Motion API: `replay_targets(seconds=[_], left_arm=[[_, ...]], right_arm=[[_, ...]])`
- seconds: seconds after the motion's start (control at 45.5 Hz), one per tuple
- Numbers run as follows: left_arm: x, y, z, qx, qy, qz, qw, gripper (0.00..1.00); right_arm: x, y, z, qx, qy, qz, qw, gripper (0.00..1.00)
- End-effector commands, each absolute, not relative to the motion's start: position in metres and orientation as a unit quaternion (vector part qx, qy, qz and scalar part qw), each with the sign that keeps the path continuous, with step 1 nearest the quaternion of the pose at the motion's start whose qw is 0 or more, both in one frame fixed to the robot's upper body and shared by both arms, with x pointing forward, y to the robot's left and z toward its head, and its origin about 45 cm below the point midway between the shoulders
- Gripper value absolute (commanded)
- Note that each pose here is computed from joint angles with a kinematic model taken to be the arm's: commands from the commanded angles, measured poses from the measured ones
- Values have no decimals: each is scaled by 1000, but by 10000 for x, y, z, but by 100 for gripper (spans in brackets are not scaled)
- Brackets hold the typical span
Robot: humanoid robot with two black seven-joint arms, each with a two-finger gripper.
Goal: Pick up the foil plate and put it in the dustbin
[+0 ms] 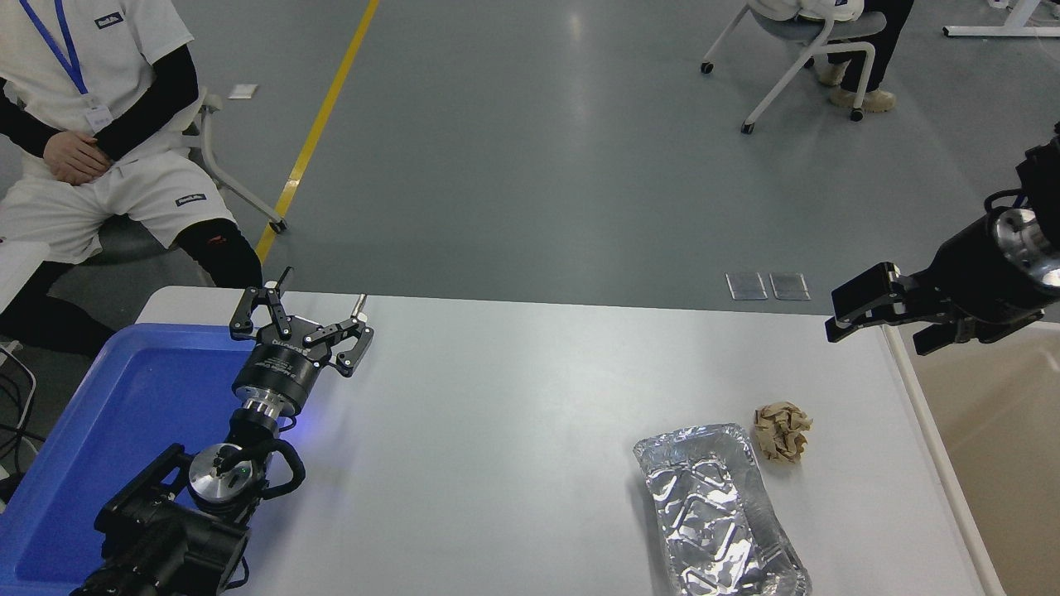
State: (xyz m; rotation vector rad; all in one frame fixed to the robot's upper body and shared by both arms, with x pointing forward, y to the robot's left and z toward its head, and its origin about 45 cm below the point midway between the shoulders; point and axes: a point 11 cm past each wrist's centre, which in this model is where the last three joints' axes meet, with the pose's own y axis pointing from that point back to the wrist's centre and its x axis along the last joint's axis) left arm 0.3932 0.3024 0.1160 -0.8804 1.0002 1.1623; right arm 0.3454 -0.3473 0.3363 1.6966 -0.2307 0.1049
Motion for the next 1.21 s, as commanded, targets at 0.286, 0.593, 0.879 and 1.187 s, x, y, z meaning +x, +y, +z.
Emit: replay_targets(seconds=[0.286, 0.593, 0.879, 1.187], left_arm=[[3932, 3024, 1160, -385, 437, 508, 634, 99], [3932, 3025, 1160, -386, 438, 508, 634, 99], [3932, 3025, 1160, -386, 438, 508, 634, 99], [3932, 3025, 1160, -386, 438, 508, 634, 99]], right_arm=[[3435, -3528, 3326, 754, -112, 38, 646, 100], [3391, -3384, 3196, 774, -103, 48, 623, 100], [3304, -3085, 2266, 774, -70, 95, 622, 100], [3003, -2925, 1619, 759, 37, 185, 623, 100]])
